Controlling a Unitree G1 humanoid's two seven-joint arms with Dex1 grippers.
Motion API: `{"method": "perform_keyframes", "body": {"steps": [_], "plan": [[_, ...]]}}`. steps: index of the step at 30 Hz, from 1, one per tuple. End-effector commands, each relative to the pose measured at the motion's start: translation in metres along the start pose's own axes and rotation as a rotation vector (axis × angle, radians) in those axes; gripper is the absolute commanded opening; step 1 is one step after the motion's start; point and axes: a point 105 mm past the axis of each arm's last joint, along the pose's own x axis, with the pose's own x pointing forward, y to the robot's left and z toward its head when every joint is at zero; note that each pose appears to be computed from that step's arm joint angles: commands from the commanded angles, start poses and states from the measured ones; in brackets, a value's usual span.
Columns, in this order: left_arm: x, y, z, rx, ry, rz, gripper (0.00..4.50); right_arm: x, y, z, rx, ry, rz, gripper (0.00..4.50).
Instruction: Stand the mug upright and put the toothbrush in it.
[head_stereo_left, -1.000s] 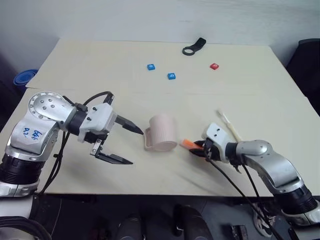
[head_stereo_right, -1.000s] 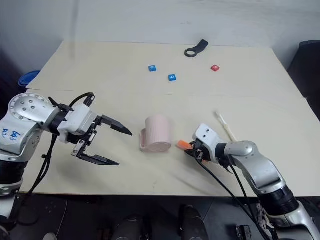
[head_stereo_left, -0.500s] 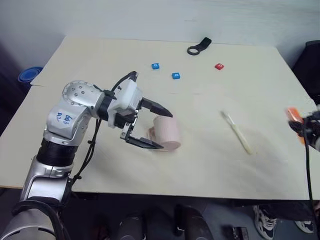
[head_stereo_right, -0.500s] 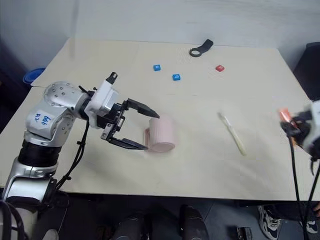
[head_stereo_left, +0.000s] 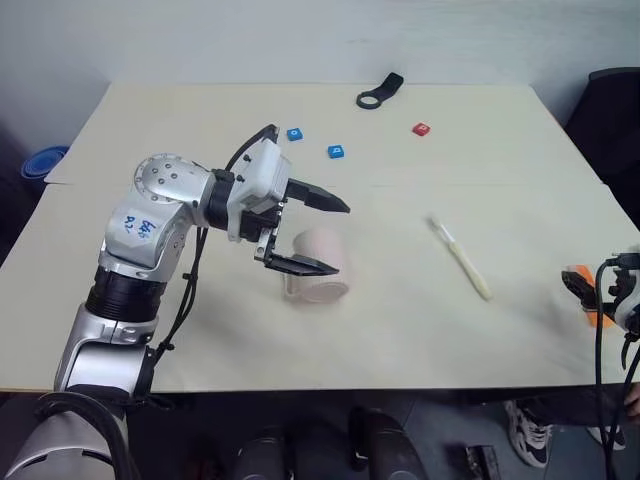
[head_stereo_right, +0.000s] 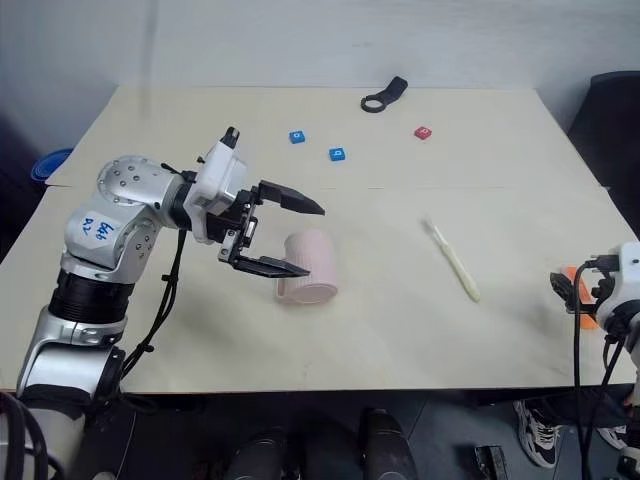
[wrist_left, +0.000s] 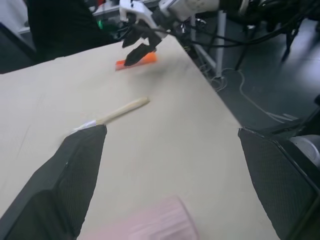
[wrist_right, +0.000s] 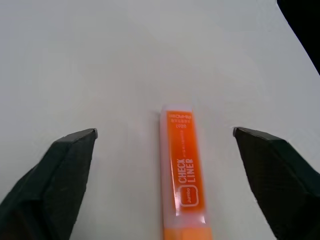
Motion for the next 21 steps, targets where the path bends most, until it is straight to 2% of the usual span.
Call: {"method": "perform_keyframes", "body": {"steps": [1, 2, 4, 6, 8, 10, 12, 15, 17, 21], "plan": [[-0.020, 0.010, 0.002, -0.095, 0.033, 0.192, 4.50, -0.029, 0.046, 0.055, -0.150, -0.110, 0.246, 4.49], [-0.024, 0.011, -0.001, -0.135, 0.051, 0.231, 4.50, -0.036, 0.060, 0.059, -0.180, -0.110, 0.315, 4.49], [-0.041, 0.017, -0.027, -0.342, 0.185, 0.402, 4.50, -0.078, 0.122, 0.078, -0.264, -0.170, 0.680, 4.49], [-0.053, 0.023, -0.037, -0.462, 0.232, 0.538, 4.50, -0.110, 0.154, 0.081, -0.311, -0.179, 0.908, 4.49], [-0.057, 0.017, -0.040, -0.628, 0.253, 0.587, 4.50, -0.128, 0.172, 0.088, -0.324, -0.183, 1.028, 4.49], [-0.057, 0.007, -0.044, -0.727, 0.299, 0.602, 4.50, -0.135, 0.183, 0.094, -0.352, -0.187, 1.079, 4.49], [-0.056, 0.008, -0.053, -0.860, 0.278, 0.630, 4.50, -0.140, 0.193, 0.098, -0.392, -0.204, 1.116, 4.49], [-0.050, 0.002, -0.085, -1.034, 0.304, 0.652, 4.50, -0.139, 0.200, 0.106, -0.410, -0.243, 1.113, 4.49], [-0.043, -0.003, -0.094, -1.097, 0.312, 0.636, 4.50, -0.140, 0.203, 0.108, -0.405, -0.255, 1.119, 4.49], [-0.023, 0.007, -0.102, -1.219, 0.306, 0.634, 4.50, -0.137, 0.206, 0.109, -0.395, -0.273, 1.100, 4.49]]}}
